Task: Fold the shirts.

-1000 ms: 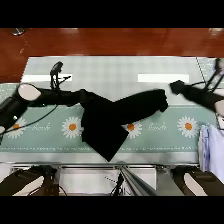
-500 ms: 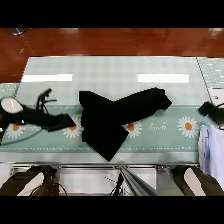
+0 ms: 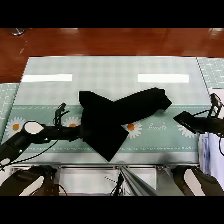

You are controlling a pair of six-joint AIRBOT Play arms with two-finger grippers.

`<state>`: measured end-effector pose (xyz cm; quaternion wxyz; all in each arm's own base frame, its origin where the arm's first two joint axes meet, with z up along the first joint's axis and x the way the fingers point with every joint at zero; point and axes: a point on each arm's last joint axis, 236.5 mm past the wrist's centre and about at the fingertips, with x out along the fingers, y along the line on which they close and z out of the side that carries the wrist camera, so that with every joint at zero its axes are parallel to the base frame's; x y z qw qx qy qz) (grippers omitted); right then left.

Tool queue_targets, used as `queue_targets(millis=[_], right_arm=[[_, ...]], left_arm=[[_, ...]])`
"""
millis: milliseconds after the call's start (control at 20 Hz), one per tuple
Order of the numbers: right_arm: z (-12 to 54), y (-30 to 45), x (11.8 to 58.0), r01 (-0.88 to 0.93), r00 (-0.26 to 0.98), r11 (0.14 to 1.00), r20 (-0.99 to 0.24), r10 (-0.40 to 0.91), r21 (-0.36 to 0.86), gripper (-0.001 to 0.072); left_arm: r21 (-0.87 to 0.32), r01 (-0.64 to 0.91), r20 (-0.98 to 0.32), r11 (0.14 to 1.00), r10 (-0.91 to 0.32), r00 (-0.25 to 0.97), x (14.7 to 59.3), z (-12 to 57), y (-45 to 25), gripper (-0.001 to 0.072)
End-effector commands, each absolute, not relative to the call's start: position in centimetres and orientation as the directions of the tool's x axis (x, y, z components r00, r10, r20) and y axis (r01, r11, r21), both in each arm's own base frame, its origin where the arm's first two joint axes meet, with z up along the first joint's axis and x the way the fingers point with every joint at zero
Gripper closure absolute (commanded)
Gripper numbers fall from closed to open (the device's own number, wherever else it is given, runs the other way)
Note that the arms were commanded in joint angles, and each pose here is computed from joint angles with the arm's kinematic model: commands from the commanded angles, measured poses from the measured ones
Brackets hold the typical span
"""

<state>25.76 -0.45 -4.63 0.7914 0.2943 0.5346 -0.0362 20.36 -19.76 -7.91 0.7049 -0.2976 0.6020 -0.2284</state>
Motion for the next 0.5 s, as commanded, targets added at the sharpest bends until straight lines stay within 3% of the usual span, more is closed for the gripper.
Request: queue_targets(millis=[0,50,450], right_arm=[[-4.5,0.0,26.6,0.375,0.444,0.806,-0.852,0.278,0.458,0.0132],[-4.7,0.0,26.9,0.382,0.437,0.798,-0.852,0.289,0.466,0.0132],[-4.9,-0.9,34.7,0.397,0.433,0.732,-0.816,0.382,0.554,0.0133]], left_arm=[[-0.678,-0.002,-0.711,0.735,-0.655,0.256,22.3,-8.0,-20.8,0.0472],[-0.680,0.004,-0.708,0.734,-0.657,0.257,22.4,-7.8,-20.9,0.0670],[-0.689,0.022,-0.692,0.725,-0.666,0.278,23.5,-6.7,-21.2,0.0674]])
